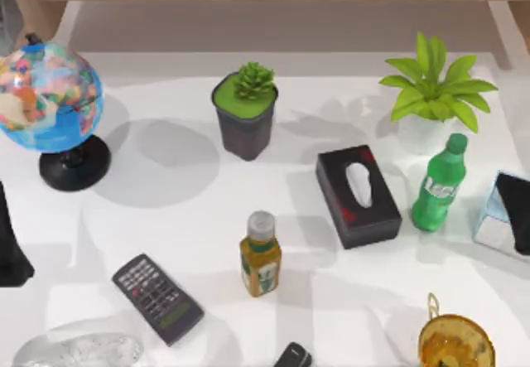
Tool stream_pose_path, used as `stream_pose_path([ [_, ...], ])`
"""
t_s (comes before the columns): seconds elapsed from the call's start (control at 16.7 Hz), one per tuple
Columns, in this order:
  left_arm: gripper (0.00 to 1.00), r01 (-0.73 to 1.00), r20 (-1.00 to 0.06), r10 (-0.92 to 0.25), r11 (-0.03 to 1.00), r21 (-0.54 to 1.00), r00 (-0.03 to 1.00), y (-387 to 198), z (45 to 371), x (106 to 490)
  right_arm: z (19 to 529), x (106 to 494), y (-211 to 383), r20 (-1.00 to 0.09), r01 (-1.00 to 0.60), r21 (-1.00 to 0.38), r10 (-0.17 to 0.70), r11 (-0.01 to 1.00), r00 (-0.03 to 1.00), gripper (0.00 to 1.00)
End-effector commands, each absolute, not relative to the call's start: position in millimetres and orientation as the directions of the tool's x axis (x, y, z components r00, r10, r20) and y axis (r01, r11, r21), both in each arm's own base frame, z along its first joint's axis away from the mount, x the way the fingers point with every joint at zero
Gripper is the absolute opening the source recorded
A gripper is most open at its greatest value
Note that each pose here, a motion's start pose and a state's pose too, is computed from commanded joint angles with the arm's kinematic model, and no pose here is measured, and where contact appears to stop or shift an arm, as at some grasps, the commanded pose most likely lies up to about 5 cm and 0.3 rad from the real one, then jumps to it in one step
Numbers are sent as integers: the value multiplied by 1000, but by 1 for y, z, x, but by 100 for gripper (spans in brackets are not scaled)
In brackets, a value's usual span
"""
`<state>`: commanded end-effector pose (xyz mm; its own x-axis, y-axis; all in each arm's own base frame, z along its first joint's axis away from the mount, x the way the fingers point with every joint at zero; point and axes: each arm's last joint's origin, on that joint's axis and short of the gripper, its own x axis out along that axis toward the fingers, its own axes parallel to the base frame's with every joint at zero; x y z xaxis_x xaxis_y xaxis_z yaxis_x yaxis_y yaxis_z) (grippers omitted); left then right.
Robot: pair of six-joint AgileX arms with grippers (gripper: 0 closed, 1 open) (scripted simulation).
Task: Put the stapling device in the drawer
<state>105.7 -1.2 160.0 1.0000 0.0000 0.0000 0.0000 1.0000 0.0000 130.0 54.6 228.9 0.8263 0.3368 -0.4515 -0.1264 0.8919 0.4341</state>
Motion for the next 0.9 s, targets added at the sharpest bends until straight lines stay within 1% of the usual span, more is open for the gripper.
stream_pose_path([
  [0.12, 100, 0, 0, 0, 1000, 0, 1000, -1, 160, 106, 247, 142, 80, -558, -73, 514, 398, 855, 728, 100],
  [0.24, 100, 0, 0, 0, 1000, 0, 1000, -1, 160, 106, 261, 155, 113, -657, 13, 559, 434, 829, 616, 100],
  [0.36, 100, 0, 0, 0, 1000, 0, 1000, -1, 160, 106, 267, 165, 151, -751, 120, 558, 437, 821, 496, 100],
  [0.42, 100, 0, 0, 0, 1000, 0, 1000, -1, 160, 106, 266, 169, 173, -794, 177, 538, 426, 824, 434, 100],
  [0.6, 100, 0, 0, 0, 1000, 0, 1000, -1, 160, 106, 249, 172, 236, -905, 340, 412, 337, 846, 259, 100],
  [0.78, 100, 0, 0, 0, 1000, 0, 1000, -1, 160, 106, 214, 166, 286, -973, 468, 229, 195, 853, 120, 100],
  [0.9, 100, 0, 0, 0, 1000, 0, 1000, -1, 160, 106, 191, 159, 307, -993, 528, 115, 101, 842, 55, 100],
])
